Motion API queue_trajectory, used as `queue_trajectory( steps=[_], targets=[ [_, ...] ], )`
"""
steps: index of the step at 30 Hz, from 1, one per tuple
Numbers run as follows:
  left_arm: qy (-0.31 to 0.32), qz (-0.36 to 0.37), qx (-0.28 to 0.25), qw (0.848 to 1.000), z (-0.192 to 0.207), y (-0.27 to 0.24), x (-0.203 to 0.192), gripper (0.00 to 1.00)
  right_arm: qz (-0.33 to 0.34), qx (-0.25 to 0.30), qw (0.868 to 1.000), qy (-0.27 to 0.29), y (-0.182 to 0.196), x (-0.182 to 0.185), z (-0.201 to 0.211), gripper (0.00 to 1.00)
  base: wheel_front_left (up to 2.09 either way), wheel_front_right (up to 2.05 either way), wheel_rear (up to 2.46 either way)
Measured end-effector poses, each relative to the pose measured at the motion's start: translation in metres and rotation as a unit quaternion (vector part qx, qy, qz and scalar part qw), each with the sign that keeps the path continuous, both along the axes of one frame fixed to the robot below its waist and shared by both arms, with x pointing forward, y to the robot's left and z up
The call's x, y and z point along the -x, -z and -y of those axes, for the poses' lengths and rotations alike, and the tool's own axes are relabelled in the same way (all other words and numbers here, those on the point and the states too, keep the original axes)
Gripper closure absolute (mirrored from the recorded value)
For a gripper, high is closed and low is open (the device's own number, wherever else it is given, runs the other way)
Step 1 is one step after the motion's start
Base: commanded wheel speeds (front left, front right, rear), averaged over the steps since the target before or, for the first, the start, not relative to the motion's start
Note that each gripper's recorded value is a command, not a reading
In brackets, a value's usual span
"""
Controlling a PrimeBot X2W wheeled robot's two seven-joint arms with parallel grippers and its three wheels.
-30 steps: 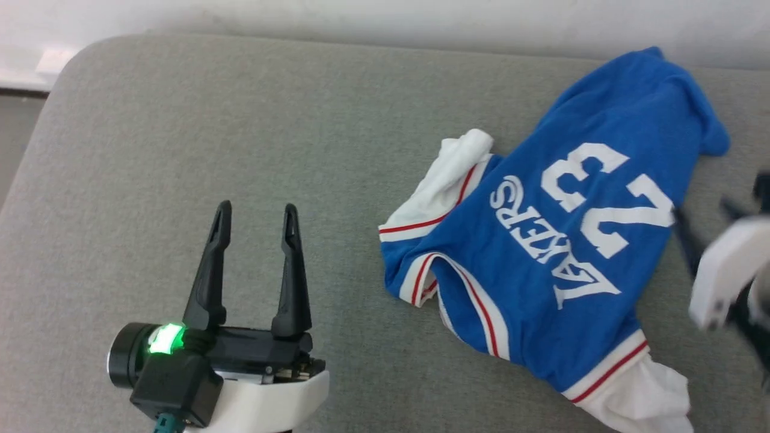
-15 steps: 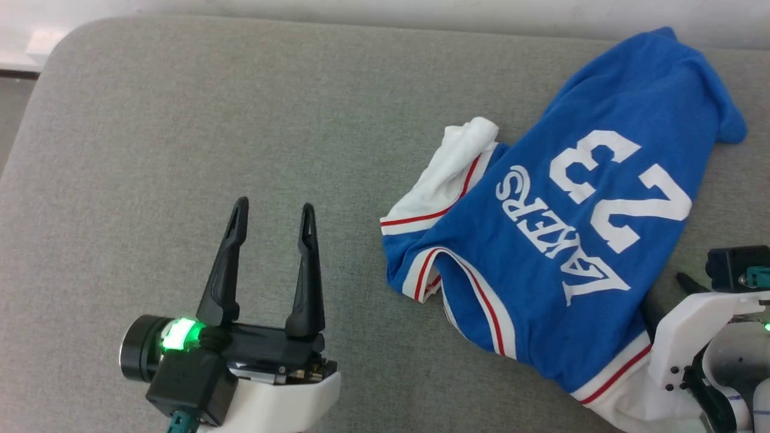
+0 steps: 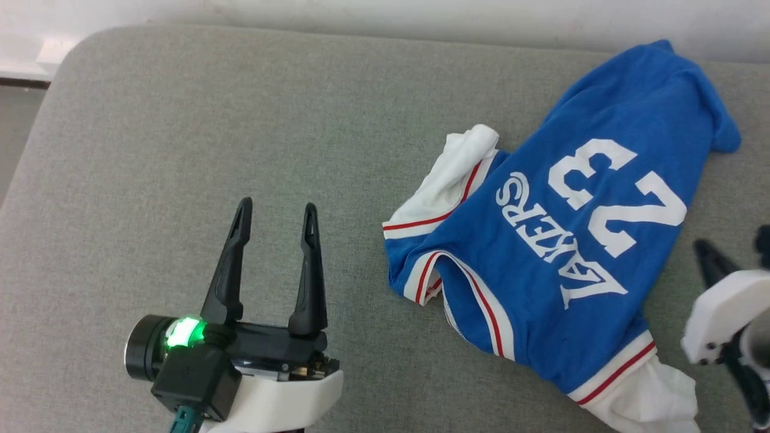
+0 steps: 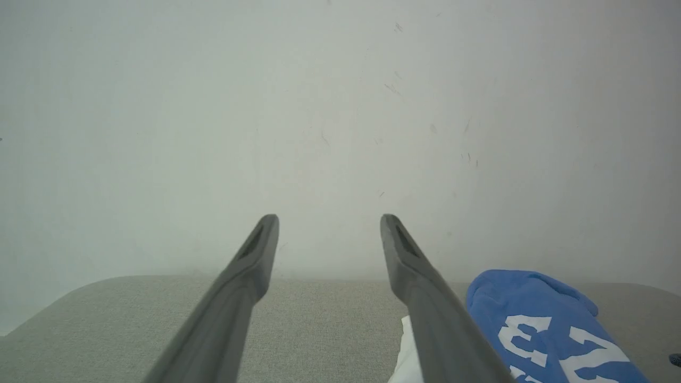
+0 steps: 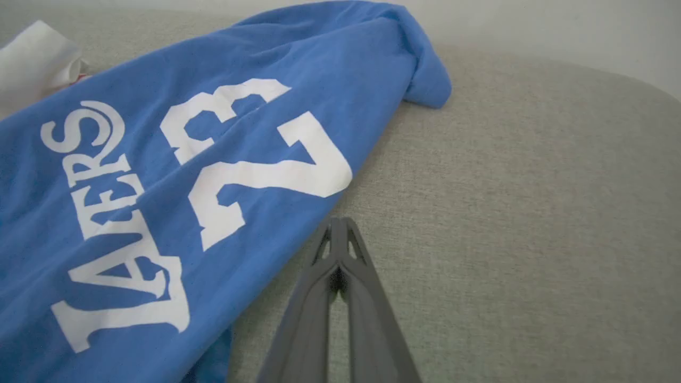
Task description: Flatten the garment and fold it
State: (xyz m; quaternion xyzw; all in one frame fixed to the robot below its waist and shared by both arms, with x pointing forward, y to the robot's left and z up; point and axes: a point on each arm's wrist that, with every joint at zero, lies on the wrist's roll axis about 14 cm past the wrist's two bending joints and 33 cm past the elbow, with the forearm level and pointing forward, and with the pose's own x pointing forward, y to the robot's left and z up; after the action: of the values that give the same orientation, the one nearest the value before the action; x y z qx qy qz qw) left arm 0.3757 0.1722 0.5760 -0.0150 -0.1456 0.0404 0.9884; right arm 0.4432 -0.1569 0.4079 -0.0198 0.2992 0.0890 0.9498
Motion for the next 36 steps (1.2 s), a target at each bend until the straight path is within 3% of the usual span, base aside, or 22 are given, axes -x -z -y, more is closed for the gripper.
queue_trajectory(
  steps=[2,3,4,8,20,21,22,23,29,36],
  targets=[
    [0.000,0.006,0.001,1.000,0.001,-0.004,0.002,0.00,0.031,0.007,0.999,0.013,-0.021,-0.007,0.011,1.00,0.00,0.00,0.00],
    [-0.002,0.010,0.001,1.000,0.000,-0.007,0.004,0.00,0.044,0.008,0.999,0.018,-0.030,-0.009,0.015,0.56,0.00,0.00,0.00],
    [-0.001,0.013,0.001,1.000,0.000,-0.009,0.005,0.00,0.055,0.007,0.998,0.021,-0.038,-0.010,0.017,0.00,0.00,0.00,0.00],
    [-0.002,0.018,0.005,1.000,0.001,-0.013,0.013,0.00,0.044,-0.018,0.999,0.027,-0.042,-0.001,0.010,0.00,0.00,0.00,0.00],
    [-0.017,0.001,0.001,1.000,-0.007,-0.003,0.013,0.00,-0.074,-0.041,0.996,-0.002,0.028,0.021,-0.027,0.00,0.00,0.00,0.00],
    [-0.017,-0.001,0.001,1.000,-0.008,-0.002,0.013,0.00,-0.076,-0.038,0.996,-0.002,0.029,0.018,-0.027,0.26,0.00,0.00,0.00],
    [-0.018,-0.002,0.001,1.000,-0.008,-0.002,0.013,0.00,-0.076,-0.034,0.996,-0.005,0.031,0.017,-0.029,0.91,0.00,0.00,0.00],
    [-0.018,-0.004,0.001,1.000,-0.008,-0.001,0.013,0.00,-0.073,-0.033,0.997,-0.008,0.031,0.014,-0.031,1.00,0.00,0.00,0.00],
    [-0.017,-0.006,0.001,1.000,-0.008,0.001,0.011,0.00,-0.045,-0.029,0.998,-0.014,0.019,0.001,-0.031,1.00,0.00,0.00,0.00],
    [-0.011,-0.013,0.002,1.000,-0.003,0.006,0.009,0.00,0.043,0.089,0.994,-0.046,-0.056,-0.057,0.022,1.00,0.00,0.00,0.00]
  ],
)
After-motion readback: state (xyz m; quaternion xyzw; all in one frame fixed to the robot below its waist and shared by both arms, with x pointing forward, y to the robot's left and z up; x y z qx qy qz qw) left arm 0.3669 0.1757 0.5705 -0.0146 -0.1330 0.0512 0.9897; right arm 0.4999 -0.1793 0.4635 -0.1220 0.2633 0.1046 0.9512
